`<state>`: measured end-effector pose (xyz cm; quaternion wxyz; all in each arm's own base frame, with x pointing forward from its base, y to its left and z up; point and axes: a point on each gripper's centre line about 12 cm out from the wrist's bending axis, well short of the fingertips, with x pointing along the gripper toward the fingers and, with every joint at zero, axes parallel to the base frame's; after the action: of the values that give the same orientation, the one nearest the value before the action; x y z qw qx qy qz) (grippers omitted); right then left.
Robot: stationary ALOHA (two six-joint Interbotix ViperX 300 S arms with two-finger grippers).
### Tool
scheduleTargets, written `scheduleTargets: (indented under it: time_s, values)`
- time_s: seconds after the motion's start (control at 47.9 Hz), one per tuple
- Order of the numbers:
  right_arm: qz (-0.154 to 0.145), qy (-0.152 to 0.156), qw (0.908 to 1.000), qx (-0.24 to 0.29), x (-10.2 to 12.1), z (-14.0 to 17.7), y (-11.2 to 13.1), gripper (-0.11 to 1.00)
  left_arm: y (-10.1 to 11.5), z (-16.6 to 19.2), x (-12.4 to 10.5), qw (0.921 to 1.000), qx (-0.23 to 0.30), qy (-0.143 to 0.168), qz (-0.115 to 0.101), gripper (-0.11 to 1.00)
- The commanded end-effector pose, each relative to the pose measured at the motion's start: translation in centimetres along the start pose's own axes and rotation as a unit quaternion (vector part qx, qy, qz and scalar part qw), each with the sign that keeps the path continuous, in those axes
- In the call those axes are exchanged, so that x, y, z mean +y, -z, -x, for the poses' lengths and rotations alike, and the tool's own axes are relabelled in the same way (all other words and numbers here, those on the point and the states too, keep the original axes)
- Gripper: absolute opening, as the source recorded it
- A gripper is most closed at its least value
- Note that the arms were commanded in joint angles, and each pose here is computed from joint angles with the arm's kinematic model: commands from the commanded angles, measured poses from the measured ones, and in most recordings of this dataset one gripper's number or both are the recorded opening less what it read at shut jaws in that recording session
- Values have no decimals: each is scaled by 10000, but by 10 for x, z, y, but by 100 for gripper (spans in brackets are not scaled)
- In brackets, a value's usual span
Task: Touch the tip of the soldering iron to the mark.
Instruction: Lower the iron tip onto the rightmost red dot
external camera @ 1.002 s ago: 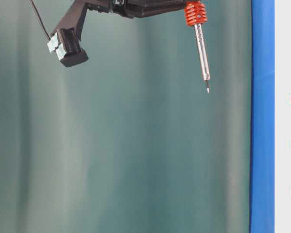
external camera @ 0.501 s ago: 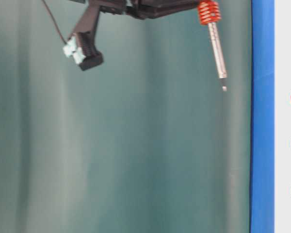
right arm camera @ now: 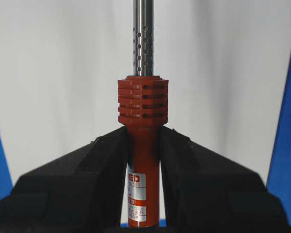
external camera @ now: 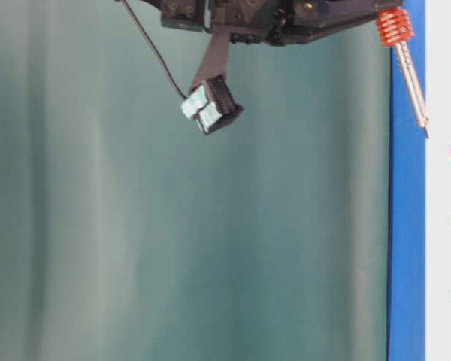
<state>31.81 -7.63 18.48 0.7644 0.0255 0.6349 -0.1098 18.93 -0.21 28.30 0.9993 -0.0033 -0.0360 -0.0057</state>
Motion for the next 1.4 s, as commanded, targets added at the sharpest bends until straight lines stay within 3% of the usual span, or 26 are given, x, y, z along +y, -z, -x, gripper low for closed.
scheduleTargets:
  time_s: [0.0,0.376,1.378]
  values:
    - [-30,12,9999,-133,-3,2,-5,7,-3,-1,0,10000,-38,10,-7,0]
    - [-31,7,10000,9,-5,-17,-7,7,-3,-1,0,10000,-23,2,-61,0]
    - [-45,-22,10000,24,-3,-21,-5,7,-3,-2,0,10000,-15,10,-60,0]
